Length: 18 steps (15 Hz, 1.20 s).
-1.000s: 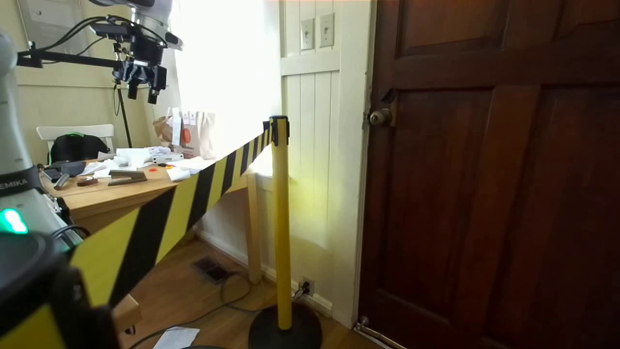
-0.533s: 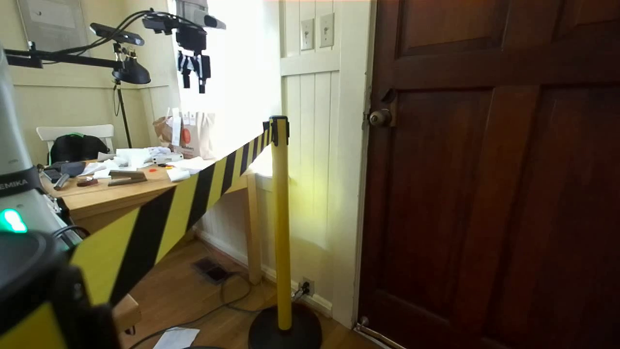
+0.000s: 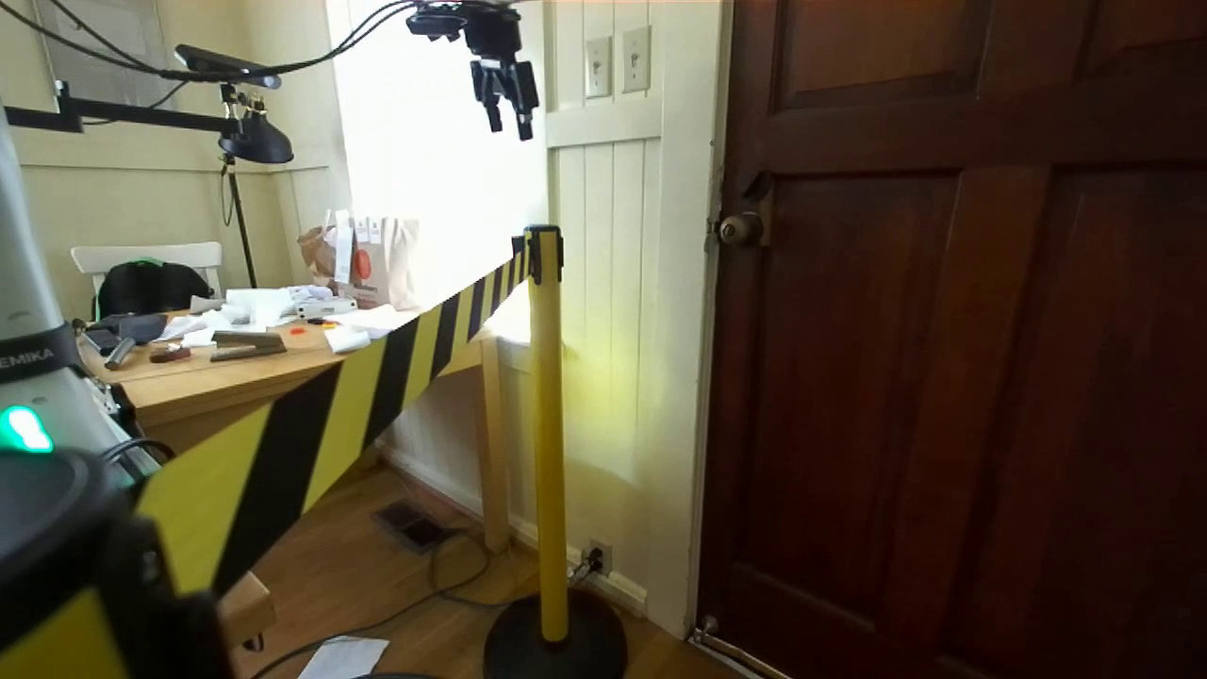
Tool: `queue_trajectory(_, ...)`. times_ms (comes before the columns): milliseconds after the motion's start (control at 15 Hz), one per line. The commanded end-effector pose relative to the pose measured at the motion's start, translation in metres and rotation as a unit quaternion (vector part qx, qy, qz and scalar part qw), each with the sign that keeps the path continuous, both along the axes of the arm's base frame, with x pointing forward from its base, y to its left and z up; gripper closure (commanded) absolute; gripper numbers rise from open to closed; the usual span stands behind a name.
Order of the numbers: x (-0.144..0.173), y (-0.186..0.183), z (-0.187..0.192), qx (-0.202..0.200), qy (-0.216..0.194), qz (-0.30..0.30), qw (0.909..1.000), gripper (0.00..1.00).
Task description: Turn the door lock to the left
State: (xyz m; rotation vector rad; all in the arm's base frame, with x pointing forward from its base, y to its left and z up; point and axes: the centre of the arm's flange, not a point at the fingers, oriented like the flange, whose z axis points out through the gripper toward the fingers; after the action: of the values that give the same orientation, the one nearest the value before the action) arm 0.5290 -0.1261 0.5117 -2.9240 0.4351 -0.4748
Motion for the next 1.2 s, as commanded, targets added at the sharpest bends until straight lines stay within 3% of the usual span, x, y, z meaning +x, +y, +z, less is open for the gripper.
queue_trajectory(0, 0.071, -0.052, 0.01, -0.011, -0.018, 0.007, 0.9998, 0.0)
queue_trajectory(267, 0.103, -0.109, 0.009, -0.032, -0.006, 0.018, 0.9993, 0.0)
queue_trajectory(333, 0.068, -0.082, 0.001, -0.04, -0.013, 0.015, 0.999, 0.0)
queue_trajectory(467, 0.079, -0.1, -0.003, -0.044, -0.007, 0.011, 0.9989, 0.0)
queue_trajectory(733, 0.086, -0.101, -0.002, -0.045, -0.006, 0.014, 0.9989, 0.0)
queue_trajectory(867, 0.103, -0.121, -0.006, -0.064, -0.011, 0.005, 0.9979, 0.0)
queue_trajectory(1133, 0.129, -0.171, -0.009, -0.059, -0.014, -0.014, 0.9981, 0.0)
